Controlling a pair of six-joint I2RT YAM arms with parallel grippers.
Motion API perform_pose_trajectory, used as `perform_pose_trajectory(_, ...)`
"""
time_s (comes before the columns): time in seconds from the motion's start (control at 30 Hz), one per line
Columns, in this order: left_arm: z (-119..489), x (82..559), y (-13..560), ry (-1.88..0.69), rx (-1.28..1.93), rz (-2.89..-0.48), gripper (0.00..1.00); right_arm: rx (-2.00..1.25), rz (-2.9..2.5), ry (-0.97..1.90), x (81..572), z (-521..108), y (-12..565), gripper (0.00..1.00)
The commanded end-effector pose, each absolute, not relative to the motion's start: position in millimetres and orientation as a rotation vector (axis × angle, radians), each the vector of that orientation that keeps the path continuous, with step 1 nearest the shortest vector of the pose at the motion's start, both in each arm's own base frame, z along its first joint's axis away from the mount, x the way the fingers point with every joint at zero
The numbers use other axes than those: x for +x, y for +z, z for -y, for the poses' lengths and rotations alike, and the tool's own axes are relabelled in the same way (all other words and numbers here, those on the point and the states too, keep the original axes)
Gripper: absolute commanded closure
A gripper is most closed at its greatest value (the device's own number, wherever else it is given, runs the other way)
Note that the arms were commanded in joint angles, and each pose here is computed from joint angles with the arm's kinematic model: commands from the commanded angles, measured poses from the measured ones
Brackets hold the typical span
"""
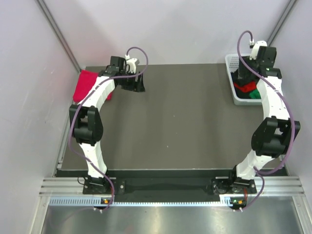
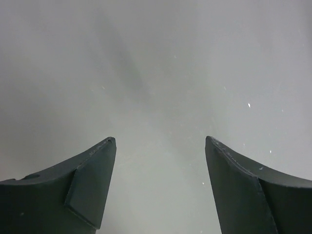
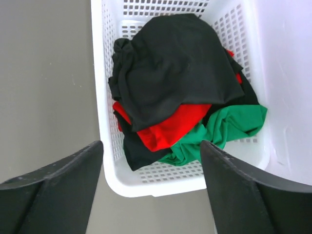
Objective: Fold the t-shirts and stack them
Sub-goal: Grab the tshirt from the pile
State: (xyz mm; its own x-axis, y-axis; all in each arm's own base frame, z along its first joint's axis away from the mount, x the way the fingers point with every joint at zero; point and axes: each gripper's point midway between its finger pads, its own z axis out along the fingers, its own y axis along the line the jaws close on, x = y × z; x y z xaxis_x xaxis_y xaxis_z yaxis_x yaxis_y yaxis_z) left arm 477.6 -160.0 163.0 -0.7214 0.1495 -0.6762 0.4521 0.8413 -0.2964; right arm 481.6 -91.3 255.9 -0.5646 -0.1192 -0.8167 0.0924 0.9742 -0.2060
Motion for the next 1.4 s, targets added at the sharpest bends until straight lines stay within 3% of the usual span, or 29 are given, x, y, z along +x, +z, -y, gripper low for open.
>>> perform_pose_trajectory(0.0,165.1,468.8,172.9,-0.642,0.477,-2.306,0.22,-0.060,-2.143,-0.247,488.7,97.2,254.4,0.22)
perform_pose_trajectory(0.17,162.4,463.8,170.2,-0.634,0.480,-2.315,0.19,-0.043,-2.149,-0.272,504.9,116.8,244.8,0.24)
perform_pose_trajectory(0.23,163.0,462.7,170.0,-0.636,0.475,-2.316,0.09,-0.040,-2.157,-0.282,511.2,123.6,237.2,0.27)
perform_pose_trajectory(0.3,162.7,461.4,169.1,-0.635,0.476,-2.319,0.07,-0.030,-2.161,-0.287,516.0,129.7,232.1,0.32)
perform_pose_trajectory(0.77,154.1,460.1,155.4,-0.565,0.479,-2.358,0.10,-0.024,-2.197,-0.300,549.1,151.8,195.8,0.42)
perform_pose_trajectory(1.07,151.7,464.4,149.4,-0.532,0.482,-2.371,0.10,-0.038,-2.232,-0.318,548.1,154.8,181.6,0.64)
perform_pose_trajectory(1.17,151.8,465.4,147.3,-0.532,0.477,-2.377,0.10,-0.047,-2.233,-0.331,545.1,154.9,182.9,0.81)
perform_pose_trajectory(1.23,152.3,467.7,148.8,-0.533,0.474,-2.372,0.10,-0.047,-2.233,-0.344,542.4,156.1,183.8,0.98)
perform_pose_trajectory(1.37,153.1,471.4,151.1,-0.534,0.464,-2.367,0.10,-0.076,-2.182,-0.370,543.1,157.1,206.7,1.00)
